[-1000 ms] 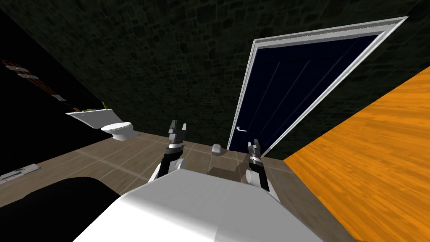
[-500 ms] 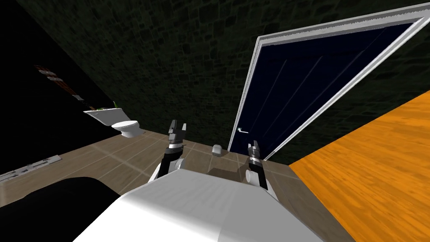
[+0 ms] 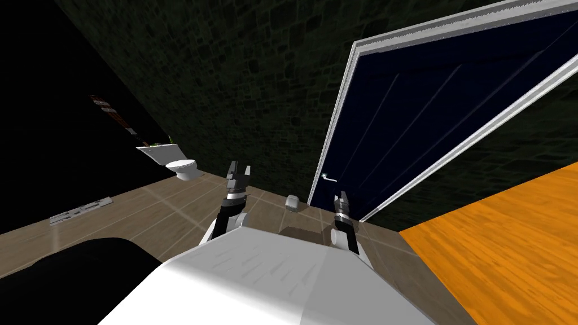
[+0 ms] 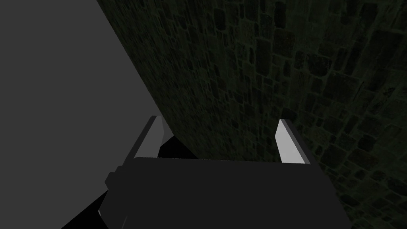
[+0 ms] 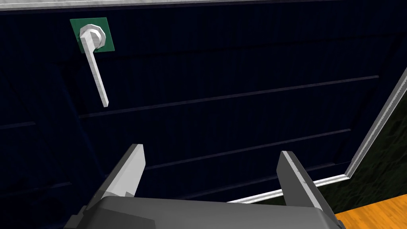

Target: Pull the door open

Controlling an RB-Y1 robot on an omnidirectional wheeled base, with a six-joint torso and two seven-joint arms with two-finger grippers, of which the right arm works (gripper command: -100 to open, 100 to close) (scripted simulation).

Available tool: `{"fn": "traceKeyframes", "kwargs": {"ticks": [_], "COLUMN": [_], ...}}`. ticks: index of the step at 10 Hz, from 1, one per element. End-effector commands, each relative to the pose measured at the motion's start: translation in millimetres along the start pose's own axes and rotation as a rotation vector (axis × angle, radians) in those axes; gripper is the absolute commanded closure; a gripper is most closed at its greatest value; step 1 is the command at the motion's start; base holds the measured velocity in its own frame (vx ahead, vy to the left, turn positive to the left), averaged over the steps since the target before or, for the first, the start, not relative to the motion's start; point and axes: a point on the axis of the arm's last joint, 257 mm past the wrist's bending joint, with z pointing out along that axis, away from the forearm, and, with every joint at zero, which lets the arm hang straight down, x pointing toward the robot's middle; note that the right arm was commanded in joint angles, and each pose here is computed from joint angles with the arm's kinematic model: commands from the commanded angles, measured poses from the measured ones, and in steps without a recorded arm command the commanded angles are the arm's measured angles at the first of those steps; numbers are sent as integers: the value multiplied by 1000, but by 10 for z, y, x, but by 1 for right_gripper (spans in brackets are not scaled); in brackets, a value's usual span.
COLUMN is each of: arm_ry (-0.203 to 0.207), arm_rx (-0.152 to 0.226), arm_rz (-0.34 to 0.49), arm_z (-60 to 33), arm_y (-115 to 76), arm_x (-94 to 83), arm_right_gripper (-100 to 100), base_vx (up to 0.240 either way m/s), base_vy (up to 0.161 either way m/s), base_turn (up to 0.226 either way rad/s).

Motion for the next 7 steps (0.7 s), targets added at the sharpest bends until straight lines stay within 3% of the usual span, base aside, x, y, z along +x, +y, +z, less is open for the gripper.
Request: {"fn": "traceKeyframes", "kwargs": {"ticks": [1, 4, 6, 7], "arm_ry": [-13, -26, -48, -51], "arm_rx": [15, 43, 58, 77], "arm_rz": [-11, -20, -34, -36], "arm_z": [11, -16, 3, -38], "arm_y": [-103, -257, -382, -461], "arm_x": [-67, -131, -225, -239], "arm_right_gripper": [-100, -100, -100, -100], "base_vx": [40, 28, 37, 38], "base_vy": [-56, -51, -70, -69], "base_turn": [135, 89, 173, 63]}}
